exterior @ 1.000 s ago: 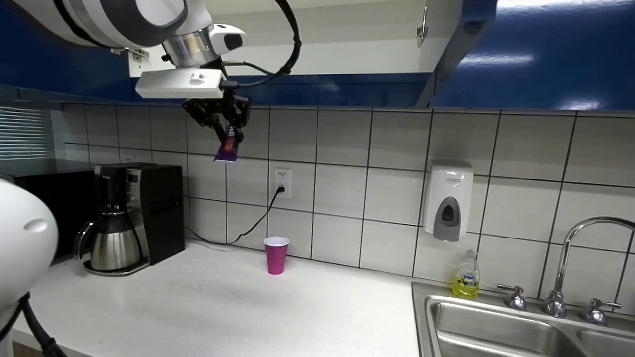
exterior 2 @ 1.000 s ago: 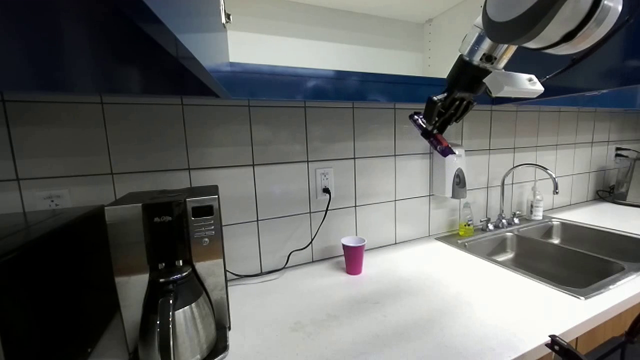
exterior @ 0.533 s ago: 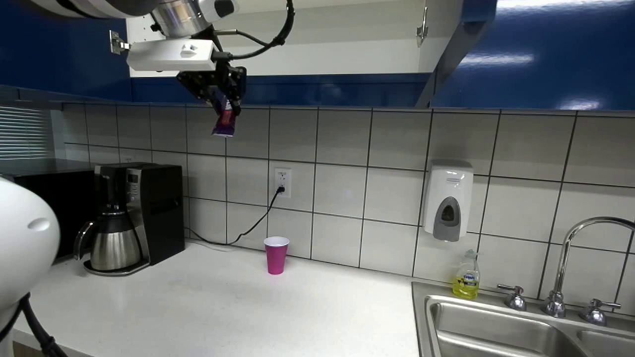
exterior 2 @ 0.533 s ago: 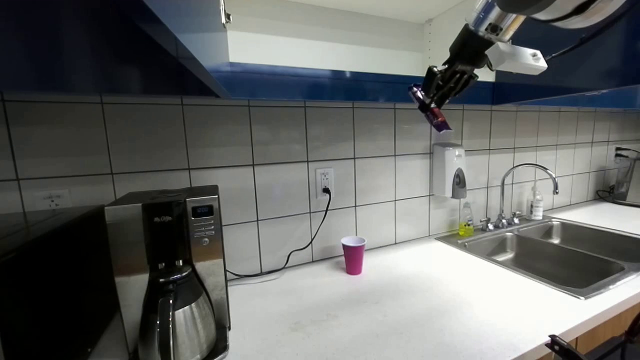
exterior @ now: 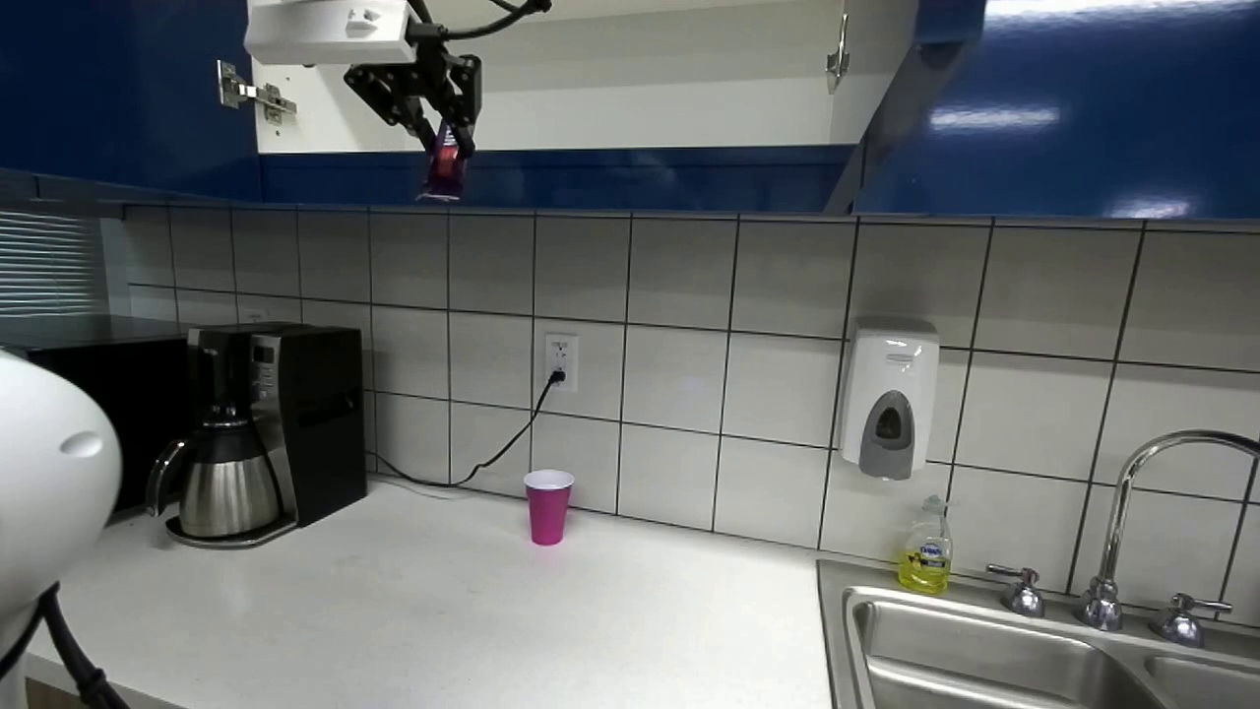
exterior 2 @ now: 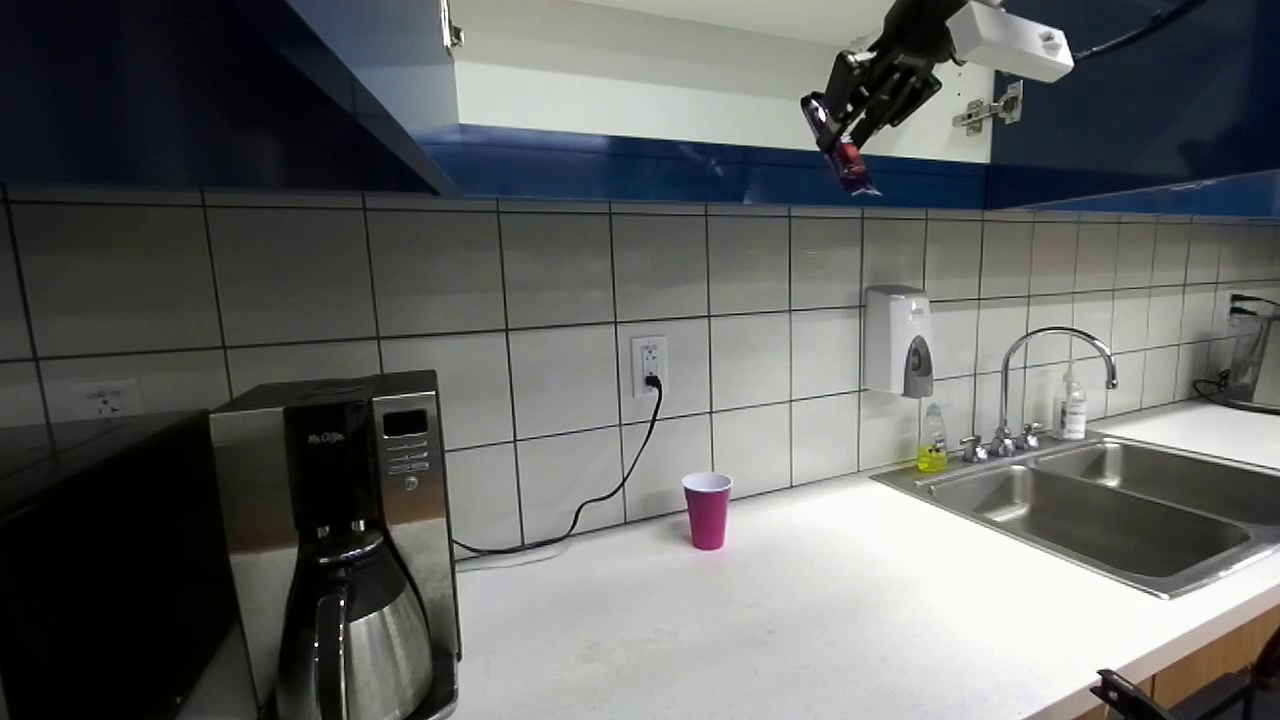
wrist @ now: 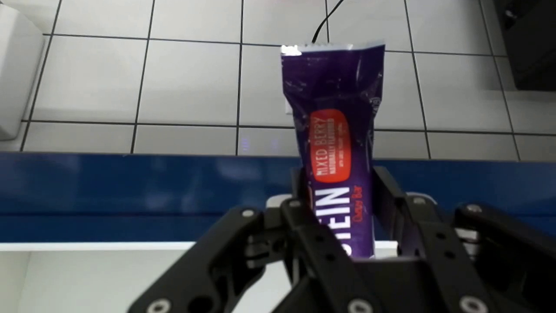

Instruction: Put the candy bar in the open cabinet

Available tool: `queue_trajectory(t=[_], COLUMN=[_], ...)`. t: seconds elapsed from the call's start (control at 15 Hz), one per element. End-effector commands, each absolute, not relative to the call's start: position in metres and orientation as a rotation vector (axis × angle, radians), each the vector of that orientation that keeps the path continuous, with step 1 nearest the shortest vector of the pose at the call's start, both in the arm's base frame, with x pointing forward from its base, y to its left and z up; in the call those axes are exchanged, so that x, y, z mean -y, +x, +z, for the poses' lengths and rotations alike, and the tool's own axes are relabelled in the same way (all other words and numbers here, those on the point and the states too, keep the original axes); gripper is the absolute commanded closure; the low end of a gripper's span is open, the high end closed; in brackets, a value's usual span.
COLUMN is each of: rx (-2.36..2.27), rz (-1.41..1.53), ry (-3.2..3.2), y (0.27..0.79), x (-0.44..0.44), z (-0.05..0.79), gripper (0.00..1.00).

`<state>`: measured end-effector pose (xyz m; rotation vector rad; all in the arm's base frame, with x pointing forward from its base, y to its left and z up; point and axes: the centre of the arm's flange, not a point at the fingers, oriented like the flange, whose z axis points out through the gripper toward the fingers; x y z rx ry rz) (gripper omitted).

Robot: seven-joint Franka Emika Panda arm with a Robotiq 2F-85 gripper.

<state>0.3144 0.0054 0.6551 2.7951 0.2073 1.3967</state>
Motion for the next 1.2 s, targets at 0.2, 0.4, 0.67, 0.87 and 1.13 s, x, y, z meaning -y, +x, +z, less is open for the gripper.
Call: queue_trajectory(t=[0.2, 0.4, 0.67, 0.87, 1.13], rx=[-0.137, -0.106, -0.054, -0.004, 0.055], rz=[1.429, 1.418, 1.37, 1.306, 1.249], ry=[2.813, 2.832, 2.879, 2.919, 2.96], y=[0.367, 0.389, 0.417, 0.438, 0.465], x=[-0.014, -0.014, -0.017, -0.018, -0.018], z=[0.708, 0.725, 0.749, 0.761, 0.768], gripper=[0.85, 0.85, 0.85, 0.85, 0.85])
